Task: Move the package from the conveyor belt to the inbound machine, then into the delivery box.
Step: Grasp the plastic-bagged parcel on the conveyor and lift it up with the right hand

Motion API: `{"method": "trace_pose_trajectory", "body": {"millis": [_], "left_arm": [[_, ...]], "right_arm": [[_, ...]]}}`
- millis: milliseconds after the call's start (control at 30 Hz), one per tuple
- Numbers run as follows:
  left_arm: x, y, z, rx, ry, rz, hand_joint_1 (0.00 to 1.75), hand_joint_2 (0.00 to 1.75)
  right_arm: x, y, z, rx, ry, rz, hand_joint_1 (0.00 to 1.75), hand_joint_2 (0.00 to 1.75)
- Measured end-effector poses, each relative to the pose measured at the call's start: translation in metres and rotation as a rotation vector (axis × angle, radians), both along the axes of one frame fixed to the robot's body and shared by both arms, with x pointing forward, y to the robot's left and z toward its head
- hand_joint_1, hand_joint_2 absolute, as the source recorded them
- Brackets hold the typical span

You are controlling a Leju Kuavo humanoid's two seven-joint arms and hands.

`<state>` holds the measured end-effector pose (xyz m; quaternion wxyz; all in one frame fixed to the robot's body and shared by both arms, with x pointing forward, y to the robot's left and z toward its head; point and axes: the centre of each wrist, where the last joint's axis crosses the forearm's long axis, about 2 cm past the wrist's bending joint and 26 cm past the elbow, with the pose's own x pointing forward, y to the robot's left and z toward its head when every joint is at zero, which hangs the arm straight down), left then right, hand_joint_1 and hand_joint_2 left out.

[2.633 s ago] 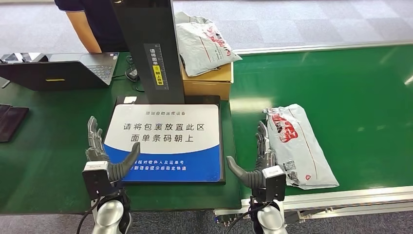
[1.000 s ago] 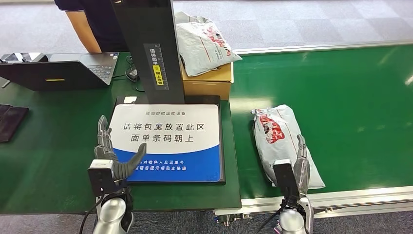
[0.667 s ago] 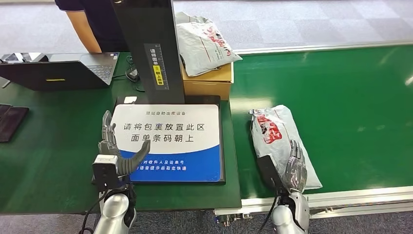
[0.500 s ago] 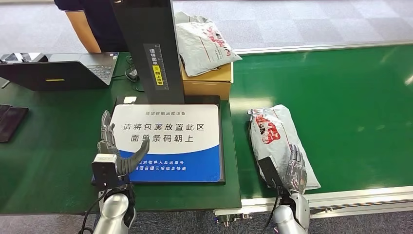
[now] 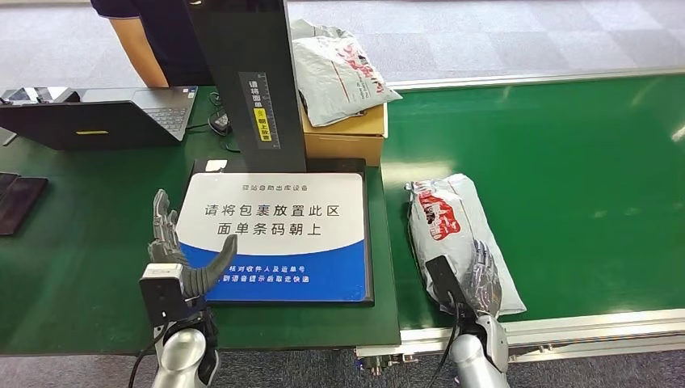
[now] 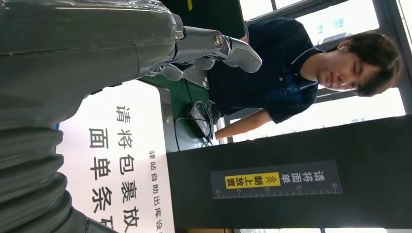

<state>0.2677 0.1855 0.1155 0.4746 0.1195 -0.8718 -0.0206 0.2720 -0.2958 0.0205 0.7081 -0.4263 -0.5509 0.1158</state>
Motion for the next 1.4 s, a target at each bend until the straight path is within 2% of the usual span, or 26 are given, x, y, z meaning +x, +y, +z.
{"method": "trace_pose_trajectory", "body": {"millis": [167, 200, 233, 267, 333, 400, 433, 600, 867, 1033, 1233, 1400], "left_arm": [[-0.003, 0.003, 0.000, 0.001, 0.000, 0.012, 0.00, 1.75], [-0.004, 0.003, 0.000, 0.001, 0.001, 0.013, 0.00, 1.75], [-0.004, 0.003, 0.000, 0.001, 0.002, 0.014, 0.00, 1.75], [-0.004, 0.003, 0.000, 0.001, 0.003, 0.014, 0.00, 1.75], [-0.004, 0.003, 0.000, 0.001, 0.003, 0.015, 0.00, 1.75], [-0.004, 0.004, 0.000, 0.001, 0.004, 0.016, 0.00, 1.75], [-0.004, 0.004, 0.000, 0.001, 0.004, 0.016, 0.00, 1.75], [-0.004, 0.004, 0.000, 0.005, 0.004, 0.014, 0.00, 1.75], [-0.003, 0.004, 0.000, 0.006, 0.004, 0.012, 0.00, 1.75], [-0.003, 0.004, 0.000, 0.006, 0.003, 0.012, 0.00, 1.75], [-0.003, 0.004, 0.000, 0.009, 0.003, 0.009, 0.00, 1.75], [-0.003, 0.004, 0.000, 0.015, 0.002, 0.004, 0.00, 1.75]], "right_arm": [[0.000, -0.007, 0.002, 0.013, 0.002, -0.029, 0.02, 1.75], [0.000, -0.008, 0.002, 0.015, 0.002, -0.033, 0.09, 1.75], [-0.001, -0.009, 0.002, 0.015, 0.002, -0.037, 0.26, 1.75], [-0.001, -0.010, 0.003, 0.016, 0.002, -0.040, 0.50, 1.75], [-0.003, -0.012, 0.003, 0.015, 0.003, -0.043, 1.07, 1.75], [-0.004, -0.013, 0.003, 0.013, 0.003, -0.044, 1.38, 1.75], [-0.004, -0.013, 0.003, 0.012, 0.003, -0.045, 1.44, 1.75], [-0.006, -0.017, 0.004, 0.009, -0.004, -0.059, 1.54, 1.75], [-0.010, -0.021, 0.004, 0.004, -0.010, -0.072, 1.54, 1.75], [-0.012, -0.022, 0.005, -0.005, -0.027, -0.067, 1.62, 1.75], [-0.015, -0.021, 0.013, -0.038, -0.106, -0.070, 1.61, 1.75], [-0.018, -0.018, 0.030, -0.086, -0.219, -0.080, 1.61, 1.75]]}}
